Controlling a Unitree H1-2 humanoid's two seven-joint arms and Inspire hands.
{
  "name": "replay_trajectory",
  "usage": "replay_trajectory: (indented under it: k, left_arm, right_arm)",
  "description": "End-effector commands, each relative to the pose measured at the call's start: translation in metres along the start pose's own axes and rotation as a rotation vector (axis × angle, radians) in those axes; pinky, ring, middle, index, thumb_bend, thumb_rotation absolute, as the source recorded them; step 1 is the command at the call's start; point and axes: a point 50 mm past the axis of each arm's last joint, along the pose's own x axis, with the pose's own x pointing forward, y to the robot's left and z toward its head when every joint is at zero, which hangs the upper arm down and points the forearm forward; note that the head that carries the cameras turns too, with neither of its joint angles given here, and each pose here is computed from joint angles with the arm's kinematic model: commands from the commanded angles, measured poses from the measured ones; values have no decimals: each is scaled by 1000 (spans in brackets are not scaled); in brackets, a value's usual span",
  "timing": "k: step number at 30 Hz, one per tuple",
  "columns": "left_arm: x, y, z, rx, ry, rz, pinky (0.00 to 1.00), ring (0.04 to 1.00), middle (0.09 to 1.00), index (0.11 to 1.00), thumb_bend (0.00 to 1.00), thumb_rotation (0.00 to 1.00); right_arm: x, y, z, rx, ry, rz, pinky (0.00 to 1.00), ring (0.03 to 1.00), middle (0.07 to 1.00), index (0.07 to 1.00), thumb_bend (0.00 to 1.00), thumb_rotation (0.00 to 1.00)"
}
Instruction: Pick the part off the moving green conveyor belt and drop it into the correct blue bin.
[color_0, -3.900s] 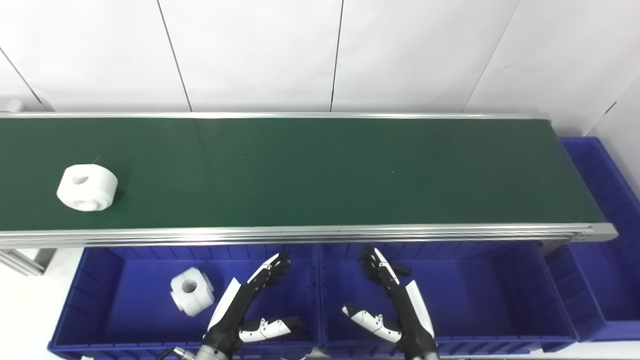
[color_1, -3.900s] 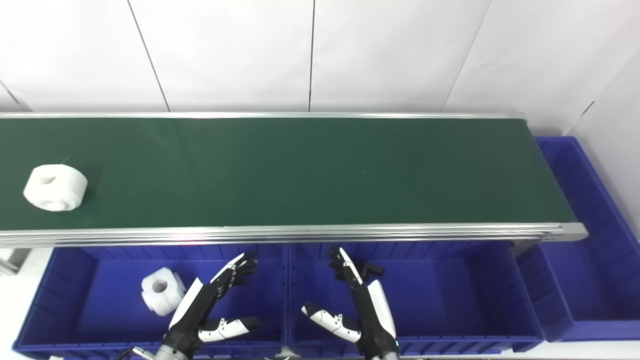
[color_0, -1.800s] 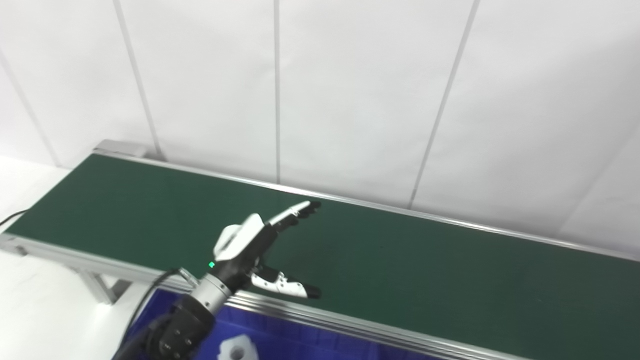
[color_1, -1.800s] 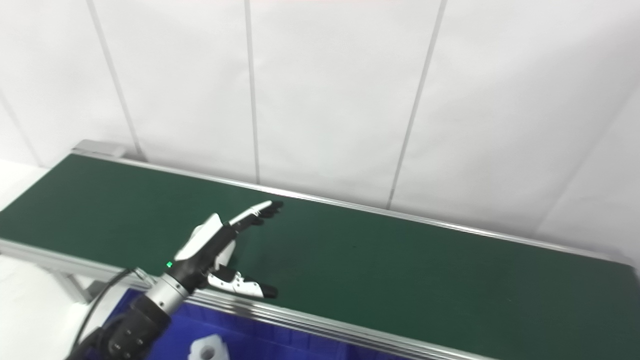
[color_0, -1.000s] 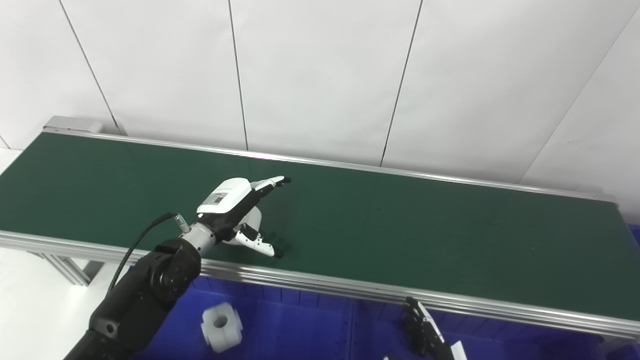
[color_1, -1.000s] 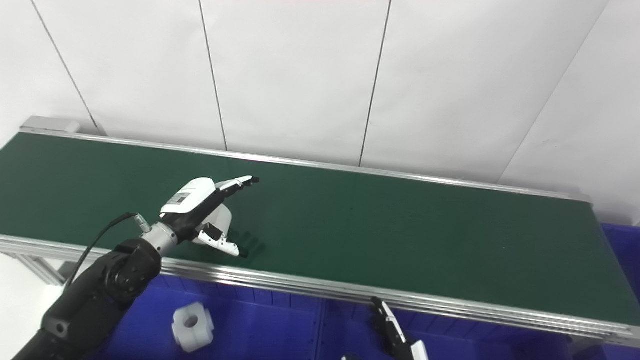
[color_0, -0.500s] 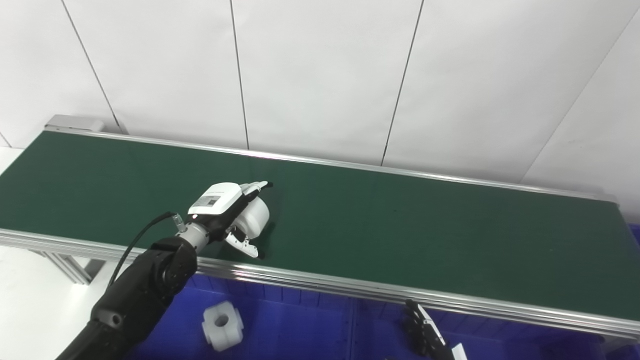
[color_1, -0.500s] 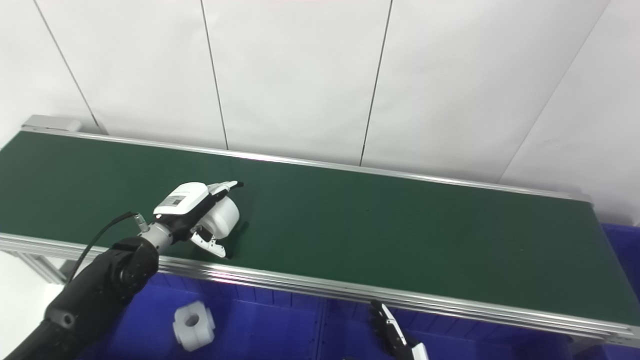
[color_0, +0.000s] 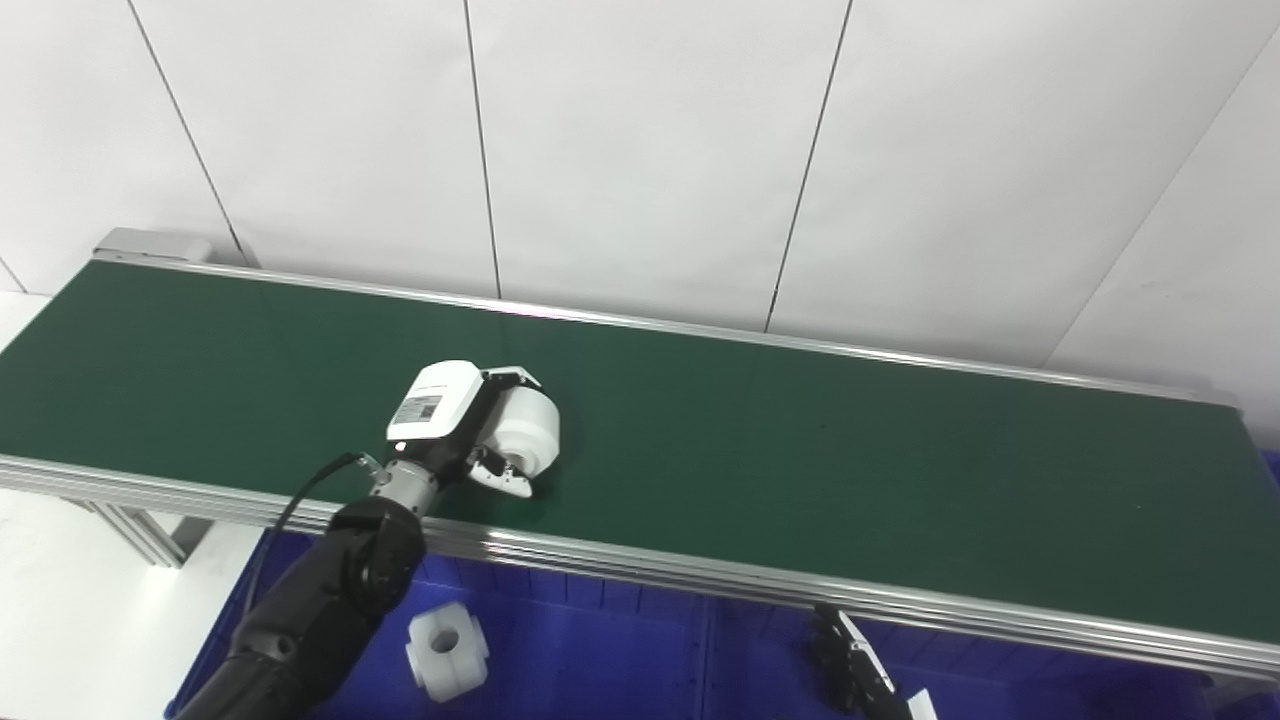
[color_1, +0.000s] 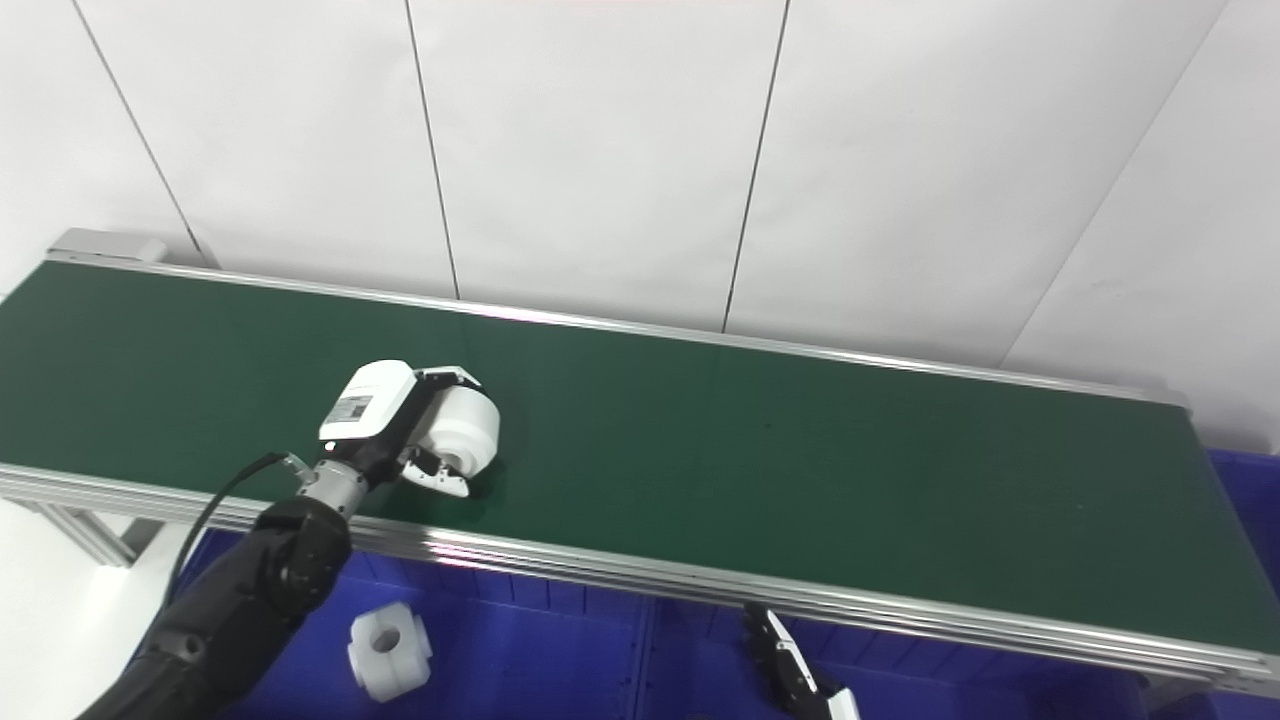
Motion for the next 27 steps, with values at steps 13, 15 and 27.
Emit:
replay_trajectory:
  k: [13, 15, 27]
  left_arm:
    - [-9, 18, 0, -78, -96, 84, 316, 390, 498, 526, 494, 0]
    - [-18, 23, 4, -118, -116, 128, 334, 377, 473, 551, 491, 0]
    - [-100, 22, 35, -349, -203, 241, 268, 398, 517, 498, 498, 0]
  right_arm:
    - [5, 1, 17, 13, -102, -20, 798, 850, 881, 918, 774, 636]
    - [4, 2, 19, 8, -104, -21, 798, 849, 881, 918, 770, 638]
    - [5, 12, 39, 7, -110, -35, 789, 840, 875, 921, 803, 658]
